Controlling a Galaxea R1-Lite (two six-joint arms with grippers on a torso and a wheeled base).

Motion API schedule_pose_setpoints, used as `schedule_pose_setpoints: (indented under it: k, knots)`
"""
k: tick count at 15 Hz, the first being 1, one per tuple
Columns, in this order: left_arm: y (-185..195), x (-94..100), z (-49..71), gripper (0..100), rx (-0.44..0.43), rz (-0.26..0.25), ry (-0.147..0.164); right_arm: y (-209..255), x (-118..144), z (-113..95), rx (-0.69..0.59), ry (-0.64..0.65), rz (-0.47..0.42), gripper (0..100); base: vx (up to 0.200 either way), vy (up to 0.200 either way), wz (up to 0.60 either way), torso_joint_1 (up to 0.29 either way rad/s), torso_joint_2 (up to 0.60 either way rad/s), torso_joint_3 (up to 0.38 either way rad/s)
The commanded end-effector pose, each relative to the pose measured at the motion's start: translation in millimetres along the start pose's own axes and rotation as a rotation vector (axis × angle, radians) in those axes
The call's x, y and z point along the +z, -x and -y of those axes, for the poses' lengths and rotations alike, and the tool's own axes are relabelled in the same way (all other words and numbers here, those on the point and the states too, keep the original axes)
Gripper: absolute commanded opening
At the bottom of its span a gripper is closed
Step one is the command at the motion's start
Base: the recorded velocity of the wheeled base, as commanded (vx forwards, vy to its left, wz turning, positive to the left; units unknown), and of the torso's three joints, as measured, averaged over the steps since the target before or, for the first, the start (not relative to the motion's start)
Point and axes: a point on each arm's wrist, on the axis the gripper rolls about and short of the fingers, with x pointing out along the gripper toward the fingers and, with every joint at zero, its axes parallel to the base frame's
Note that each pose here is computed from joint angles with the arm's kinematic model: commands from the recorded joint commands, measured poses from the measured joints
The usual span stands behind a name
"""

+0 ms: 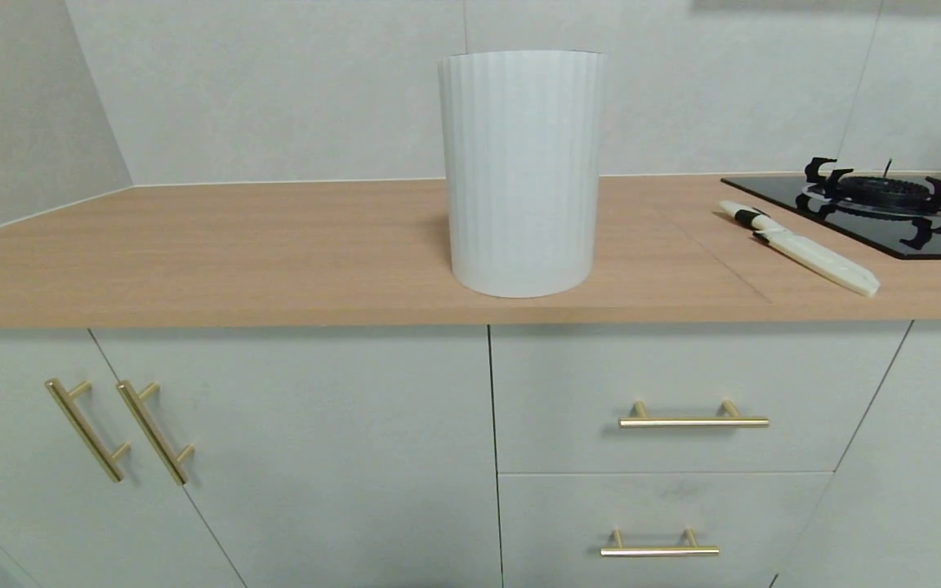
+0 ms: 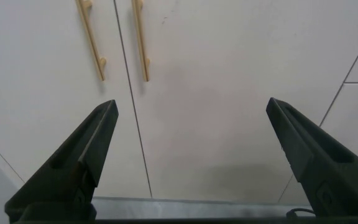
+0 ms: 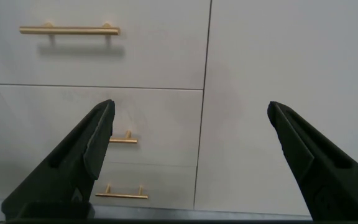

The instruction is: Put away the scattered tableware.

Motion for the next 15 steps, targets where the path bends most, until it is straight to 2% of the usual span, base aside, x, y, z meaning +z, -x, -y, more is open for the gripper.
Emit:
schedule_pose_setpoints:
  k: [1, 3, 15]
  knots:
    - [0.0, 0.0, 0.0, 100, 0.001, -0.001, 0.0, -0.1, 0.1, 0.0, 0.002, 0.001, -0.001, 100, 0.0, 0.0, 0.0, 0.0, 0.0, 0.0]
    - [0.0, 0.0, 0.0, 100, 0.001, -0.001, 0.001, -0.1, 0.1, 0.0, 0.0, 0.001, -0.001, 100, 0.2, 0.0, 0.0, 0.002, 0.0, -0.005]
    - [0.0, 0.0, 0.0, 100, 0.001, -0.001, 0.001, -0.1, 0.1, 0.0, 0.0, 0.001, -0.001, 100, 0.0, 0.0, 0.0, 0.0, 0.0, 0.0]
